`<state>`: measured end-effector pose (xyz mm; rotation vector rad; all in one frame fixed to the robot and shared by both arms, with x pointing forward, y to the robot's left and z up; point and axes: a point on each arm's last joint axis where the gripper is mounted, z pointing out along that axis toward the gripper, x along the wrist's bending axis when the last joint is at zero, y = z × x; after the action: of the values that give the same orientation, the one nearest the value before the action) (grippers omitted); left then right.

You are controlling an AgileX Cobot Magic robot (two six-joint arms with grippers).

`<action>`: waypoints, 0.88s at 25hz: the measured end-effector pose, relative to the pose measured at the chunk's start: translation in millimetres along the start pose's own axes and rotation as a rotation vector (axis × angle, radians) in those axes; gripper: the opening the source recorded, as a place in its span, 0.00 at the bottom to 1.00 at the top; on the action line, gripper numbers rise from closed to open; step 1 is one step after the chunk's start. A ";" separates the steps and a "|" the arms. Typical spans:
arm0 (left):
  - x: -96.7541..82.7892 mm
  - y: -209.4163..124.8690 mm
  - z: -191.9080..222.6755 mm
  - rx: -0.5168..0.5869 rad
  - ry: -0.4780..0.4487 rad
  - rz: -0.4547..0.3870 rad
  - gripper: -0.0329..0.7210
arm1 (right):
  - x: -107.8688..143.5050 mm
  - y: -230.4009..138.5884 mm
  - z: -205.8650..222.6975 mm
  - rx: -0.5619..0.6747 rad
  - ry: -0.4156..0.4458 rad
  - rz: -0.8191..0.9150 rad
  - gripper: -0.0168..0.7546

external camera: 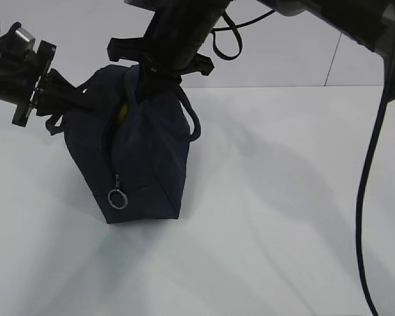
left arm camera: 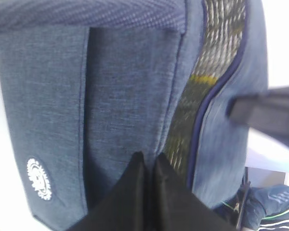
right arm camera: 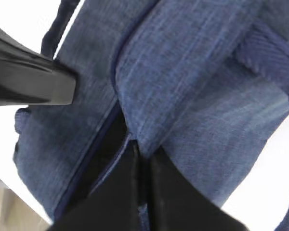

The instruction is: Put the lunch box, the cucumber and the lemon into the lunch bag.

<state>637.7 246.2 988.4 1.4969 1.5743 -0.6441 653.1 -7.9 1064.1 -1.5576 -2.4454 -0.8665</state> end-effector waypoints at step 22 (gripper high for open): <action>-49.0 -17.2 61.7 0.027 -0.093 0.025 0.03 | -26.4 4.3 -25.4 -0.051 -0.338 -0.100 0.02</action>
<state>631.2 166.1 995.2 1.4832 1.4788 -0.7132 663.9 -40.8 1076.7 -1.7379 -2.7722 -0.7370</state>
